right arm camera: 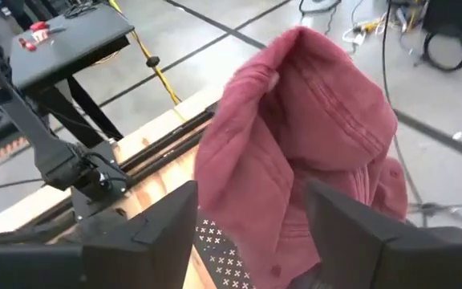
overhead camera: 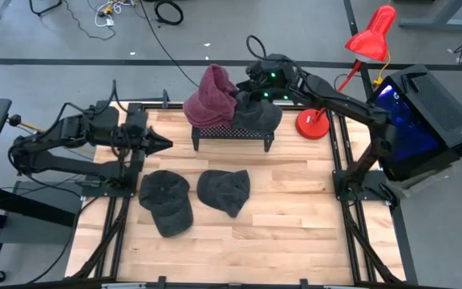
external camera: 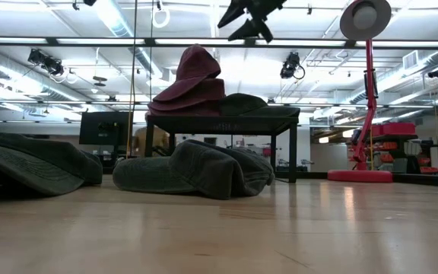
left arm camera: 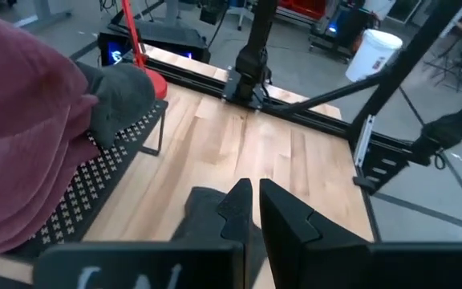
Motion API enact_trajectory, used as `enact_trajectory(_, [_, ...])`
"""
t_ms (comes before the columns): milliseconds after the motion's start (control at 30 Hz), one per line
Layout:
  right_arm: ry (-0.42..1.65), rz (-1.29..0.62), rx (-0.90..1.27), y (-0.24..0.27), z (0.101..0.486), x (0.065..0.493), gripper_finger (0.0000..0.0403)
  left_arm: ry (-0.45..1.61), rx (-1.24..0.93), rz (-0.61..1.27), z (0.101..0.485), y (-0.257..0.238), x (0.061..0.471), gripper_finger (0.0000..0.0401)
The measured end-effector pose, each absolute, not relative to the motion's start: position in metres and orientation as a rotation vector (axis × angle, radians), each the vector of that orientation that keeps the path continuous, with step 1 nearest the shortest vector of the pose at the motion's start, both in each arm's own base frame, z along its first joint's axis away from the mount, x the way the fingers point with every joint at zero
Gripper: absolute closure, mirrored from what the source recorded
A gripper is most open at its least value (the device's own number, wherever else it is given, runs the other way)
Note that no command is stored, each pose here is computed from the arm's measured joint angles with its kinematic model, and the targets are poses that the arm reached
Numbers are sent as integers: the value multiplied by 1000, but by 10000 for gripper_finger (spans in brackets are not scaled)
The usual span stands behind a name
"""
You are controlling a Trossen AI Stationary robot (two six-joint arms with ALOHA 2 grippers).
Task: Pick & Place hat
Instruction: Put the left black cap on top of the black cap on the shelf
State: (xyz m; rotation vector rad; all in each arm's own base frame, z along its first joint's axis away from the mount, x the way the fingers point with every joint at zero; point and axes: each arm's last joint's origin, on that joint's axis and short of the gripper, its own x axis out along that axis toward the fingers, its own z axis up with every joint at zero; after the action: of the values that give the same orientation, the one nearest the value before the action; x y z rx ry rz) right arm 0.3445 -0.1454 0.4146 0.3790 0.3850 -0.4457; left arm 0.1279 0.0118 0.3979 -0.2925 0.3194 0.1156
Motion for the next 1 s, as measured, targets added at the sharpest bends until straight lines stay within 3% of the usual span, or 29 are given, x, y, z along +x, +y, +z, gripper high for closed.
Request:
enact_trajectory(233, [371,-365,280,-127,423,347,241,376,-233,130,391,14,149,371])
enact_trajectory(600, [266,-251,158,-131,433,351,394,406,-239,146,386,16,158,371])
enact_trajectory(1000, [40,-197,88,-164,439,364,401,398,-239,146,388,16,157,371])
